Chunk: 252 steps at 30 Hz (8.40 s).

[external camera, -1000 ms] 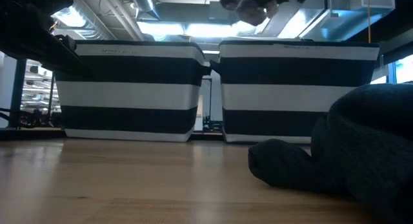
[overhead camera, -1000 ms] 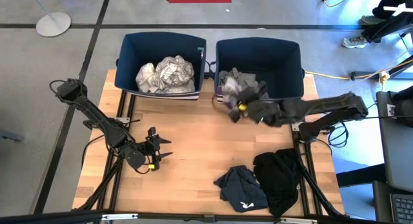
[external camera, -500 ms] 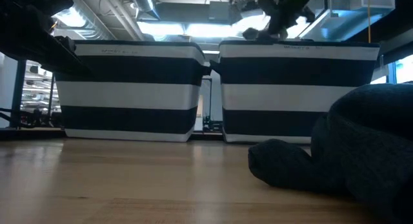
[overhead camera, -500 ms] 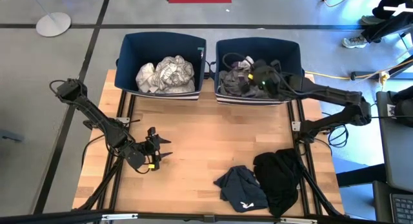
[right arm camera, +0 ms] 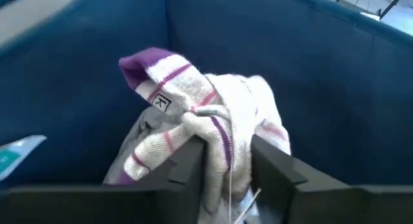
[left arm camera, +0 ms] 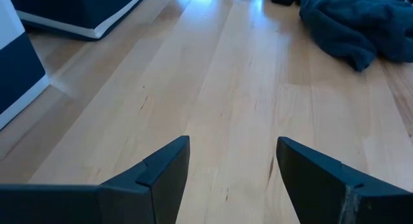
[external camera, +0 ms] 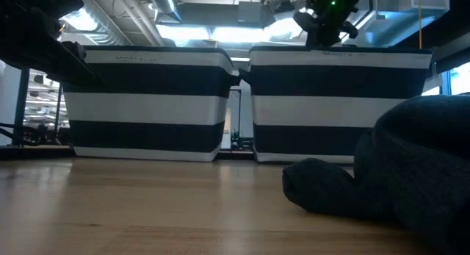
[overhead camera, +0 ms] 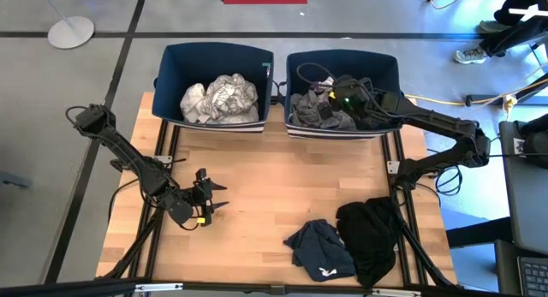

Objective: Sort clothes
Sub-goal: Put the gray patterned sock into the left laundry organizer, then put the dark grey shorts into the left laundry organizer, then put the black shirt into the left laundry organizer

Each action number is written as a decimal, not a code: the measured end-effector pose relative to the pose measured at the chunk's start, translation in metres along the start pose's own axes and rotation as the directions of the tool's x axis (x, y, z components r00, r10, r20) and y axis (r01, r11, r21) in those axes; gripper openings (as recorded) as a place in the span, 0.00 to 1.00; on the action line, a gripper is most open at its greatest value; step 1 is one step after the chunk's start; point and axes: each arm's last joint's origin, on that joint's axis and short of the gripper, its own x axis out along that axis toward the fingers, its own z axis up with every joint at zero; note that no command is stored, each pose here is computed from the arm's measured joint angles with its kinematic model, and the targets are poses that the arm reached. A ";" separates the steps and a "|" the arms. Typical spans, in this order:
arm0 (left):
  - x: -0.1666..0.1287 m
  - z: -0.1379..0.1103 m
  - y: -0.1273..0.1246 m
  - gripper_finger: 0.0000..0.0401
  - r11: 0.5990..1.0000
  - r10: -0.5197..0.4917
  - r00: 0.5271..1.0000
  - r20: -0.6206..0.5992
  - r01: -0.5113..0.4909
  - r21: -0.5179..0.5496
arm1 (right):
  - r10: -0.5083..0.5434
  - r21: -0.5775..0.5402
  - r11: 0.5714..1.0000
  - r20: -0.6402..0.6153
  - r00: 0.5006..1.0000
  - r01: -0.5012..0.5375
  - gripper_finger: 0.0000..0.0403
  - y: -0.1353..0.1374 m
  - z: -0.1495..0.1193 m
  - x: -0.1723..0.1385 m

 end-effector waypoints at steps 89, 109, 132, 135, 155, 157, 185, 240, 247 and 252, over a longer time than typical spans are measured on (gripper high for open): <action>0.000 0.001 0.000 0.56 0.999 0.008 1.000 0.011 -0.008 0.041 | 0.361 -0.105 0.788 -0.720 0.593 -0.607 0.63 0.203 -0.269 -0.145; 0.000 0.001 0.000 0.56 0.999 0.018 1.000 0.016 -0.018 0.040 | 0.330 -0.136 0.801 -0.713 0.619 -0.583 0.11 0.189 -0.298 -0.121; 0.000 0.002 0.000 0.56 1.000 0.013 1.000 0.023 -0.014 0.028 | 0.349 -0.321 0.677 -0.652 0.673 -0.662 0.07 0.211 -0.172 -0.139; 0.000 0.002 0.000 0.56 0.999 0.013 1.000 0.023 -0.014 0.029 | 0.349 -0.361 0.659 -0.630 0.694 -0.659 0.06 0.209 -0.146 -0.139; 0.000 0.002 0.000 0.56 1.000 0.012 1.000 0.023 -0.013 0.028 | 0.355 -0.571 0.676 -0.302 0.885 -0.466 0.05 0.156 0.007 -0.140; 0.000 0.002 0.000 0.56 0.999 0.012 1.000 0.024 -0.013 0.029 | 0.331 -0.574 0.710 -0.239 0.913 -0.408 0.05 0.145 0.023 -0.140; 0.000 0.000 0.001 0.56 1.000 0.018 1.000 0.013 -0.018 0.024 | -0.206 -0.278 0.942 -0.036 0.978 0.189 0.06 0.004 0.108 -0.084; 0.000 0.000 0.000 0.56 1.000 0.012 1.000 0.009 -0.012 0.017 | 0.186 -0.129 0.960 -0.370 0.910 -0.248 0.69 0.093 0.036 -0.105; 0.000 0.000 0.000 0.56 1.000 0.012 1.000 0.008 -0.012 0.018 | 0.307 -0.121 0.910 -0.444 0.842 -0.396 0.69 0.127 -0.004 -0.153; 0.000 0.000 0.000 0.56 1.000 0.012 1.000 0.009 -0.012 0.018 | 0.285 -0.107 0.903 -0.577 0.766 -0.416 0.69 0.144 -0.048 -0.168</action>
